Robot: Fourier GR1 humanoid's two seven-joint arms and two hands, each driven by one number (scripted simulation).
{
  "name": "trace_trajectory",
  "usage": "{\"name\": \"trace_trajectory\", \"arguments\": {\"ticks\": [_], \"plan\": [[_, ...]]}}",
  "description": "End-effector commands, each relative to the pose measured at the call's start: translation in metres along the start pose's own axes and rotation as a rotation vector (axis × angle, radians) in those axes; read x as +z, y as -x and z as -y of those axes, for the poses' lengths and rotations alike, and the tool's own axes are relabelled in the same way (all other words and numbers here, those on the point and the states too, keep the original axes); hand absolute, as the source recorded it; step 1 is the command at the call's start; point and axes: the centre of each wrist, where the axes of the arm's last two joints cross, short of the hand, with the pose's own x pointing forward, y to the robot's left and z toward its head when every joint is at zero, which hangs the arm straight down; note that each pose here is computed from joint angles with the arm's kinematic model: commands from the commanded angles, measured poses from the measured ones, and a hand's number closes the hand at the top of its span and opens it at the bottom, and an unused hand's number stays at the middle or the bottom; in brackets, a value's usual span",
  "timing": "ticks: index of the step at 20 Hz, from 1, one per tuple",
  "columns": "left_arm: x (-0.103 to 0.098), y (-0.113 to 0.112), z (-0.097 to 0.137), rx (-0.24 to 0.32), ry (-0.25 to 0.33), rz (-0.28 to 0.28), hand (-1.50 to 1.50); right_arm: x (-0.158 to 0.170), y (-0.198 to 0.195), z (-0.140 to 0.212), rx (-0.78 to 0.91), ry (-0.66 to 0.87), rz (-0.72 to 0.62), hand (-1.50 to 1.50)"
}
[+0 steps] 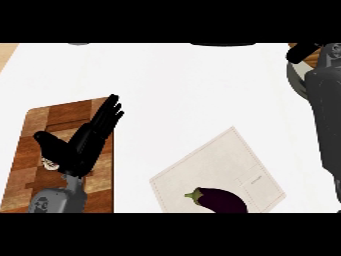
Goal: Pick the croissant from the placemat and place it in the bowl
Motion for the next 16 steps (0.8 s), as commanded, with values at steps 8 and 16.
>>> {"name": "trace_trajectory", "arguments": {"ticks": [8,16], "plan": [[-0.004,-0.002,-0.002,-0.013,0.013,0.01,0.0,-0.087,0.072,-0.037,-0.048,0.034,-0.045,1.5],[-0.008,-0.017,0.006,-0.023,0.05,0.033,0.0,-0.12,0.12,-0.066,0.06,0.055,-0.096,1.5]]}}
